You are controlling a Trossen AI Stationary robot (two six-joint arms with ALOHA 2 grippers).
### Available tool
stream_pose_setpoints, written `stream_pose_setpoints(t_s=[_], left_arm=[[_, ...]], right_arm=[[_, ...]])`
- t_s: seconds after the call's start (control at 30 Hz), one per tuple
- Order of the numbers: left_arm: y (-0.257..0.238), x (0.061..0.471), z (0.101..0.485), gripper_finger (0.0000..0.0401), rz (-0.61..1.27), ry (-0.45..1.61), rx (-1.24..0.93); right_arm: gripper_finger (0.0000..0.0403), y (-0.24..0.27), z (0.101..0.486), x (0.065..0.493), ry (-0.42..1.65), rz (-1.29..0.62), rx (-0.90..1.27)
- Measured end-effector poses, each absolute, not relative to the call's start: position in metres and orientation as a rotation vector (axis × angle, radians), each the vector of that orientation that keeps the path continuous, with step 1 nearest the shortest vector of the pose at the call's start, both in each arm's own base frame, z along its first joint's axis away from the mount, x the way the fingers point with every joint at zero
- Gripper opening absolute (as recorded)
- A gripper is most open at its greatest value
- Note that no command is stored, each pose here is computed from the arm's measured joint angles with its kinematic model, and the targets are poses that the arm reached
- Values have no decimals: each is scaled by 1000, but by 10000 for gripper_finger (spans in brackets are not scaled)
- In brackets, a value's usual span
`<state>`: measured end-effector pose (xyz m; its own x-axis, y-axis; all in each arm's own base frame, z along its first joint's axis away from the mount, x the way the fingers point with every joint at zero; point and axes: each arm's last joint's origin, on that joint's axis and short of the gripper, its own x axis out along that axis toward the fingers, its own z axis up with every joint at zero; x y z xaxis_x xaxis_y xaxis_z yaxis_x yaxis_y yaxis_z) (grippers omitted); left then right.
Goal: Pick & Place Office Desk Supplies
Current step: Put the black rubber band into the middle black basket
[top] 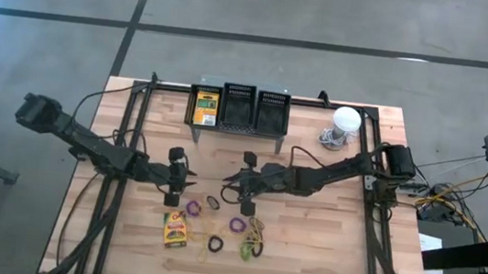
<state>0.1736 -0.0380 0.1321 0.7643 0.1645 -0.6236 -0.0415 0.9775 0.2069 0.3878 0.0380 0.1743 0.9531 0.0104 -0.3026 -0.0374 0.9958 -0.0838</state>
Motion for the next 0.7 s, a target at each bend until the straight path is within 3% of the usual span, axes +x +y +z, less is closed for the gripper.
stream_pose_setpoints(t_s=[0.3,0.6,0.7], left_arm=[[-38,172,130,120,109,716,205],[-36,181,144,120,-193,649,1476],[-42,188,154,120,-235,456,1543]], right_arm=[[68,38,174,388,309,28,-112],[68,37,174,388,306,27,-119],[68,37,174,388,307,26,-118]])
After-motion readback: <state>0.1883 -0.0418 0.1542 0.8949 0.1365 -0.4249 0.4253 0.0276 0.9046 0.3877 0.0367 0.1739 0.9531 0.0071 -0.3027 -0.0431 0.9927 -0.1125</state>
